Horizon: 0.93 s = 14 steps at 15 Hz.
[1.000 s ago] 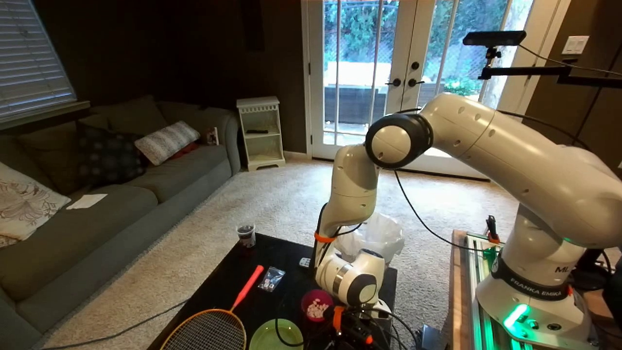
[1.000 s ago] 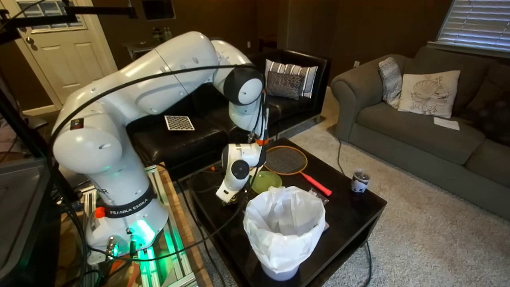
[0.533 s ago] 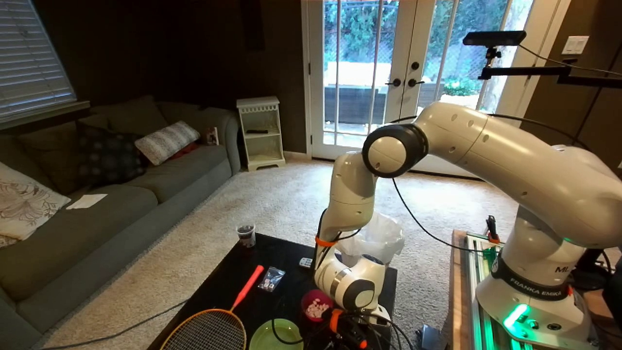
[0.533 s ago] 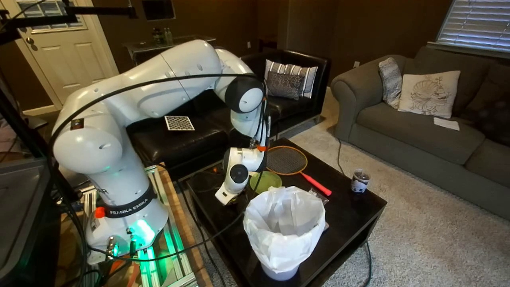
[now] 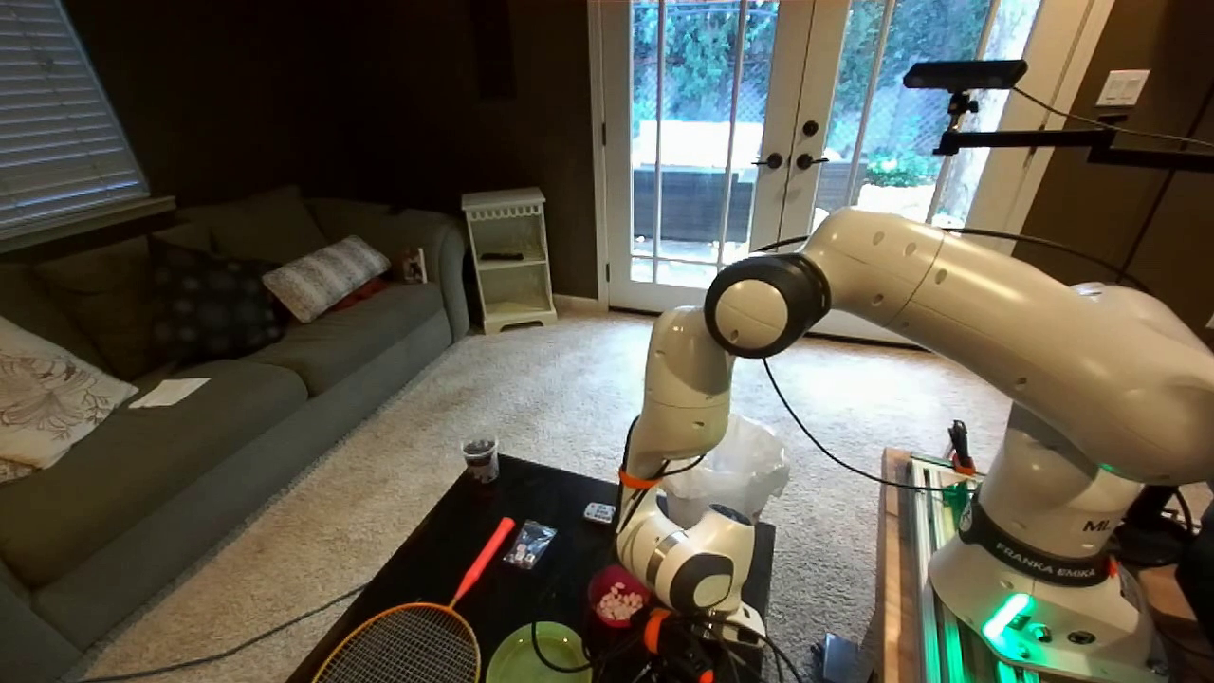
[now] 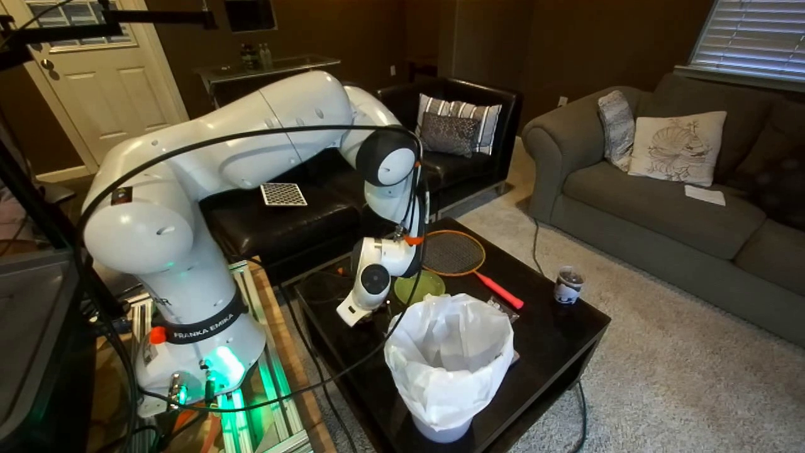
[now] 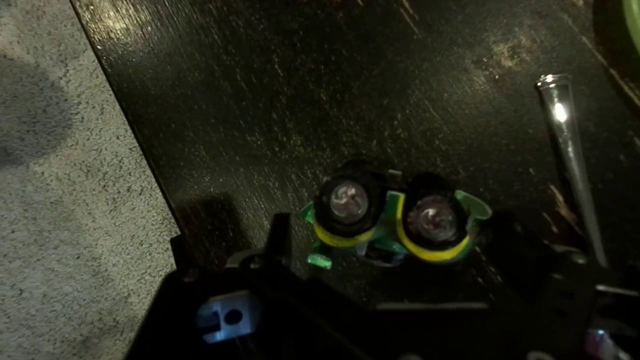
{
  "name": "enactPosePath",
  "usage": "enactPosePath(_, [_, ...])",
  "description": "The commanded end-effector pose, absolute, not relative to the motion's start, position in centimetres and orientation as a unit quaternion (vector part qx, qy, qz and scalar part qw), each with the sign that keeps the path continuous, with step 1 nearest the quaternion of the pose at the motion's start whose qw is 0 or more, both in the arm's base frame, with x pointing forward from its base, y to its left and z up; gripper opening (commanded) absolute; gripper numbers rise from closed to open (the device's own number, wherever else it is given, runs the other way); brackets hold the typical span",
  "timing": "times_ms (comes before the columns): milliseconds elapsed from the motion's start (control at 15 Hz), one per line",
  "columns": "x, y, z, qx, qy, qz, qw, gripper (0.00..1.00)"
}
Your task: Pick up the green object and put it back down
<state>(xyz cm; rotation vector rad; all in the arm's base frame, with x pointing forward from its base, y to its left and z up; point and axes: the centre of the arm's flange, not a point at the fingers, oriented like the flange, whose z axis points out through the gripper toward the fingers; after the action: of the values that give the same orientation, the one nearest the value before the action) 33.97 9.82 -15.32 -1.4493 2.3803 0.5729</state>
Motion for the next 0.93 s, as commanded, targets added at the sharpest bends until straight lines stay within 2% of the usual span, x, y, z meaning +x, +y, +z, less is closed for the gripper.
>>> enactPosePath(0, [34.0, 10.0, -16.4, -0.48, 0.843, 0.191, 0.149, 1.0])
enactPosePath(867, [33.9, 10.2, -18.5, -0.435, 0.861, 0.215, 0.151, 1.0])
